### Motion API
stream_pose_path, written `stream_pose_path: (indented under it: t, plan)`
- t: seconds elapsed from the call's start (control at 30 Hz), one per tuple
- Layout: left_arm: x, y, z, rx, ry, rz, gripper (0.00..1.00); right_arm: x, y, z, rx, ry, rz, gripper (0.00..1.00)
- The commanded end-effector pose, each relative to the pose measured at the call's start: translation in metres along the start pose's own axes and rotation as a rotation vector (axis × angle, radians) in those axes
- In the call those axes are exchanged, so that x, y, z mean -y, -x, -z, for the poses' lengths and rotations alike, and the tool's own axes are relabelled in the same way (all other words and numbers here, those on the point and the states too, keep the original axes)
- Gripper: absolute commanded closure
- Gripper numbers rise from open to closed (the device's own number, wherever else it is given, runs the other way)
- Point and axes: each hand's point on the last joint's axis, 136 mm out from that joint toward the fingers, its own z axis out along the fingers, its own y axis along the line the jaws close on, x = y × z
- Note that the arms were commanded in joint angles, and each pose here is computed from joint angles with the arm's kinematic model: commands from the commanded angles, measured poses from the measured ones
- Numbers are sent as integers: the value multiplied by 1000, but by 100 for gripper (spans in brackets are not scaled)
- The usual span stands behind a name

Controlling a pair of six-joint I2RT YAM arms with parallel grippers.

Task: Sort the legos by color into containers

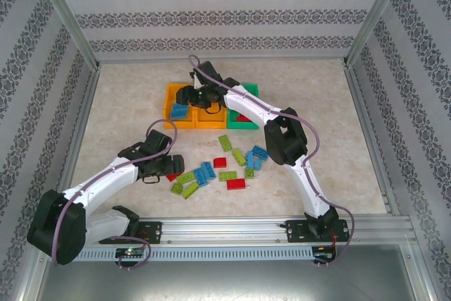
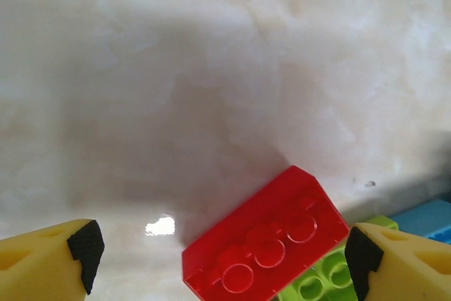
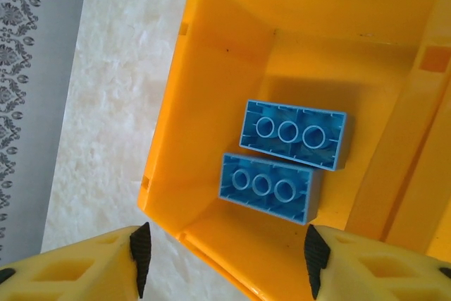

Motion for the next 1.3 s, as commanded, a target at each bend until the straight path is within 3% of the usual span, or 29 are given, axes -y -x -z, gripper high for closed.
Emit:
stream_pose_path:
  t: [0.0,0.3,0.6,1.07,1.17,1.27]
  plan:
    - [6,-13,-1,-36,-25,-31,10,-18,1,20,13,27,33,36]
    - [4,-23,-7,-66,2,-70,13,2,-2,37,27,-7,2,34]
    - [4,-22,-18,-106,36,-57,20,-3,4,66,79,-15,27,33]
    - [4,-12,-20,-70,56,-28,32,25,-1,110,141,-72,11,32]
    - [5,-10,-23,-69,58,-29,38,33,-6,120,153,-98,18,32]
    - [7,-7,-27,-70,58,-29,50,41,-14,130,158,-130,31,31]
